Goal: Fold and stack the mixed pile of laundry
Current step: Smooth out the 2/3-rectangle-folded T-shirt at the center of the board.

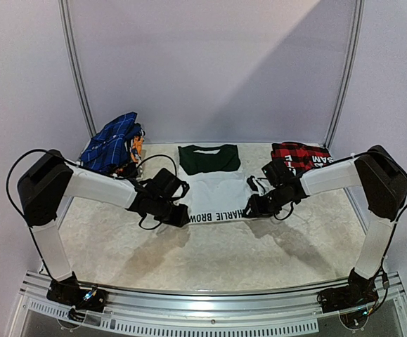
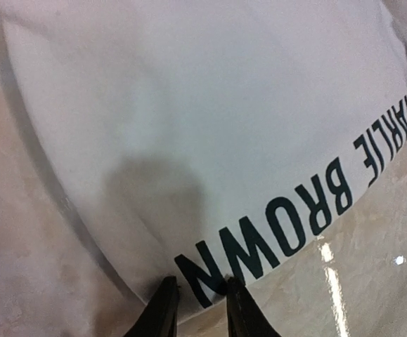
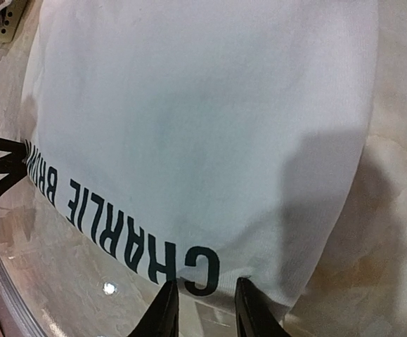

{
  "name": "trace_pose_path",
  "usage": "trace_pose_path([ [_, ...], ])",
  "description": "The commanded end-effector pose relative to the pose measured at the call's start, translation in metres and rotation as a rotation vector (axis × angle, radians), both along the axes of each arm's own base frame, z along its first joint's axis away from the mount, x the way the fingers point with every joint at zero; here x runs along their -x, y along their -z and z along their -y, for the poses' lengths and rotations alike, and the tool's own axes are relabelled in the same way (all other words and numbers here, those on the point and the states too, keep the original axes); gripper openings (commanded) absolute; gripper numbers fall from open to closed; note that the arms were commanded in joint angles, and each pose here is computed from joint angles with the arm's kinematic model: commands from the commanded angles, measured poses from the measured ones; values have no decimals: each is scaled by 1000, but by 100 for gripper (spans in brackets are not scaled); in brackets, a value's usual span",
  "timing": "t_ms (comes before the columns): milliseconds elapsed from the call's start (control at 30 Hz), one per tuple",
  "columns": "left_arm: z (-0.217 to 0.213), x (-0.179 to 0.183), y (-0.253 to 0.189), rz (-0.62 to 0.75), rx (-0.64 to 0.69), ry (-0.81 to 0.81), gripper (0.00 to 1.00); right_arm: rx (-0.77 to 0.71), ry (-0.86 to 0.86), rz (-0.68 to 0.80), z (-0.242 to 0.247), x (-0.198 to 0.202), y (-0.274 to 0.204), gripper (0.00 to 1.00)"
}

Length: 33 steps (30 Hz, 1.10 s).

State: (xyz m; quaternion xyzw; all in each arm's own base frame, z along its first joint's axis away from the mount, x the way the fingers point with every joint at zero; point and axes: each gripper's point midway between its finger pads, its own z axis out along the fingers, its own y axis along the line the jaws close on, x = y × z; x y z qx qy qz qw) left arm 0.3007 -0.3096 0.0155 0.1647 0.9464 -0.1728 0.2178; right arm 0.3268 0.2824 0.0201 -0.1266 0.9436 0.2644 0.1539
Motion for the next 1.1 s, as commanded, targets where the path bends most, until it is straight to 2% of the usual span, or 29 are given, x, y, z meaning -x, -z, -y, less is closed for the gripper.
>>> trace_pose_path([
  [0,-4,12,15,-30,-18,-7,25,99,43,-62,23,14,25,30],
  [200,-13,4,-19,53,-72,-1,27,50,51,-12,20,12,-10,35],
  [367,-20,2,-43,104,-72,-11,39,25,81,16,24,15,-31,45],
  [500,-23,7,-45,105,-43,-31,43,27,115,0,31,19,-28,48],
  [600,-26,10,-39,95,-42,-41,43,24,145,-23,36,17,-20,47],
  [833,-29,11,-22,80,-50,-59,37,-9,160,-59,35,7,-4,42],
  [1067,-25,8,-12,69,-45,-66,34,-3,159,-104,35,5,17,33],
])
